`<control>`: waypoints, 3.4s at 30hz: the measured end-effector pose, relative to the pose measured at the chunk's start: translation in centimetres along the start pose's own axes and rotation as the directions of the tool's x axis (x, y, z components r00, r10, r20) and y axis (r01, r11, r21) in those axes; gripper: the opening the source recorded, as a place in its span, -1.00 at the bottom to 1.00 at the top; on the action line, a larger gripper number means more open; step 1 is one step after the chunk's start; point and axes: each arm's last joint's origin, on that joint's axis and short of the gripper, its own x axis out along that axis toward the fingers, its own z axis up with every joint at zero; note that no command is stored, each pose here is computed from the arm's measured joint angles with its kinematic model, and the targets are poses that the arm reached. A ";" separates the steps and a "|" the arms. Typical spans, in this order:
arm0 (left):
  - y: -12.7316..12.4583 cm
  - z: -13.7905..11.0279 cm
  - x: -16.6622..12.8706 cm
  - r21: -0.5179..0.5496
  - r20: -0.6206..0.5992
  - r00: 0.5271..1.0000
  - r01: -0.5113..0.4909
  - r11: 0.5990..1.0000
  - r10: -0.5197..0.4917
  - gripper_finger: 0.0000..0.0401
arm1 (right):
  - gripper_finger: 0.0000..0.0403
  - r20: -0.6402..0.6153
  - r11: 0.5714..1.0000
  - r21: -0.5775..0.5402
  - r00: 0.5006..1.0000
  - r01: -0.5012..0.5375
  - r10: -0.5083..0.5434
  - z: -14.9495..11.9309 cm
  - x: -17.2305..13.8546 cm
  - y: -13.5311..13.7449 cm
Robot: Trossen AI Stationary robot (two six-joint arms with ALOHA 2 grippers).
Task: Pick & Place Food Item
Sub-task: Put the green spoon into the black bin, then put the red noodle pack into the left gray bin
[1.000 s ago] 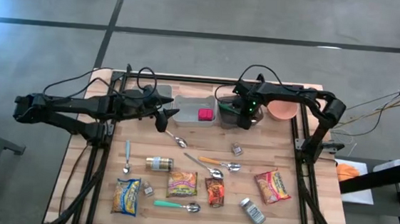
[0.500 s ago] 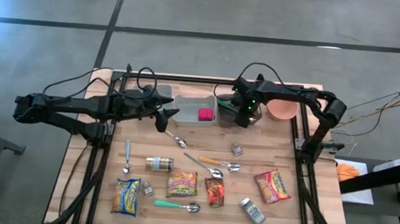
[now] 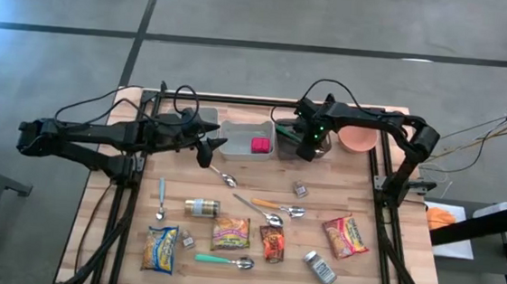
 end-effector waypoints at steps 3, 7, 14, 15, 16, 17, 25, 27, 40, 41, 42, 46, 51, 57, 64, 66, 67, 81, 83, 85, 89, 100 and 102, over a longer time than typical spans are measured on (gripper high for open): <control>0.0 0.0 0.0 0.000 0.000 1.000 0.000 1.000 0.000 0.31 | -0.95 0.002 1.000 -0.003 1.000 -0.025 0.025 0.0 0.0 0.1; 0.0 0.0 0.0 0.000 0.000 1.000 0.000 1.000 0.000 0.31 | -0.95 0.005 0.996 0.032 0.997 -0.078 0.077 0.0 0.0 0.3; 0.0 0.0 0.0 -0.001 -0.001 1.000 0.002 1.000 -0.002 0.31 | -0.94 -0.016 0.993 0.052 0.994 -0.104 0.105 -0.3 0.0 0.4; 0.0 0.0 0.0 -0.002 -0.001 1.000 0.001 1.000 -0.002 0.31 | -0.93 -0.019 0.993 0.054 0.994 -0.104 0.106 -0.3 0.0 0.4; 0.0 0.0 0.0 -0.004 -0.001 1.000 0.002 1.000 -0.002 0.31 | -0.90 -0.020 0.993 0.054 0.994 -0.104 0.106 -0.3 0.1 0.4; 0.0 0.0 0.0 -0.006 -0.001 1.000 0.002 1.000 -0.002 0.31 | -0.86 -0.022 0.993 0.056 0.994 -0.105 0.106 -0.4 0.1 0.4; 0.0 0.0 0.0 -0.017 -0.001 1.000 0.001 1.000 -0.001 0.31 | -0.41 -0.027 0.991 0.081 0.994 -0.105 0.107 -0.4 0.1 0.4; 0.0 0.0 0.0 -0.019 -0.001 1.000 0.001 1.000 -0.001 0.31 | -0.31 -0.027 0.991 0.083 0.994 -0.105 0.107 -0.4 0.1 0.4; 0.0 0.0 0.0 -0.023 -0.001 1.000 0.002 1.000 -0.002 0.31 | 0.07 -0.055 0.990 0.126 0.996 -0.064 0.072 -0.9 -0.5 0.4; 0.0 0.0 0.0 -0.023 -0.001 1.000 0.002 1.000 -0.002 0.31 | 0.07 -0.055 0.990 0.134 0.998 -0.036 0.043 -0.9 -0.8 0.4; 0.0 0.0 0.0 -0.023 -0.001 1.000 0.002 1.000 -0.002 0.31 | 0.08 -0.054 0.991 0.134 0.998 -0.010 0.018 -0.9 -1.1 0.4; 0.0 0.0 0.0 -0.023 -0.004 1.000 0.002 1.000 -0.002 0.31 | 0.08 -0.005 0.989 0.149 1.000 0.017 -0.017 -0.9 -3.5 0.8; 0.1 -0.2 0.0 -0.020 -0.022 1.000 -0.005 1.000 0.004 0.31 | 0.08 0.053 0.979 0.206 0.999 -0.002 -0.009 -1.8 -6.7 2.9; 0.1 -0.3 0.0 -0.038 -0.035 0.999 -0.009 0.999 0.008 0.31 | 0.08 0.062 0.970 0.241 0.998 -0.040 0.026 -3.7 -9.4 6.6; 0.1 -0.4 0.0 -0.037 -0.046 0.999 -0.013 0.999 0.012 0.31 | 0.08 0.064 0.967 0.242 0.995 -0.085 0.071 -5.5 -10.2 11.9; 0.2 -0.5 0.0 -0.034 -0.056 0.998 -0.017 0.999 0.015 0.31 | 0.08 0.075 0.970 0.237 0.997 -0.050 0.033 -6.0 -10.0 13.5; 0.2 -0.6 0.0 -0.031 -0.064 0.998 -0.020 0.999 0.018 0.31 | 0.08 0.092 0.975 0.220 0.996 -0.029 0.009 -6.2 -10.0 14.3; 0.3 -1.2 -0.1 -0.016 -0.129 0.992 -0.002 1.000 0.000 0.31 | 0.08 0.250 0.978 -0.181 0.956 -0.108 0.152 -7.9 -8.5 23.5; 0.3 -1.3 -0.1 -0.014 -0.148 0.989 0.011 1.000 -0.013 0.31 | 0.08 0.248 0.983 -0.160 0.961 -0.087 0.125 -8.3 -7.9 24.2; 0.3 -1.5 -0.1 -0.013 -0.169 0.985 0.023 1.000 -0.025 0.31 | 0.08 0.260 0.991 -0.114 0.961 -0.071 0.099 -8.5 -7.4 24.7; 0.3 -1.8 -0.1 -0.035 -0.206 0.977 0.041 0.999 -0.047 0.31 | 0.08 0.212 0.998 -0.006 0.975 -0.067 0.066 -8.9 -6.3 25.2; 0.3 -1.9 -0.1 -0.036 -0.214 0.976 0.036 0.999 -0.043 0.31 | 0.08 -0.168 0.920 0.332 0.973 0.206 -0.157 -13.9 -6.9 23.8; 0.3 -1.9 -0.1 -0.033 -0.213 0.976 0.037 0.999 -0.043 0.31 | 0.08 -0.241 0.893 0.369 0.954 0.258 -0.177 -15.1 -7.2 23.9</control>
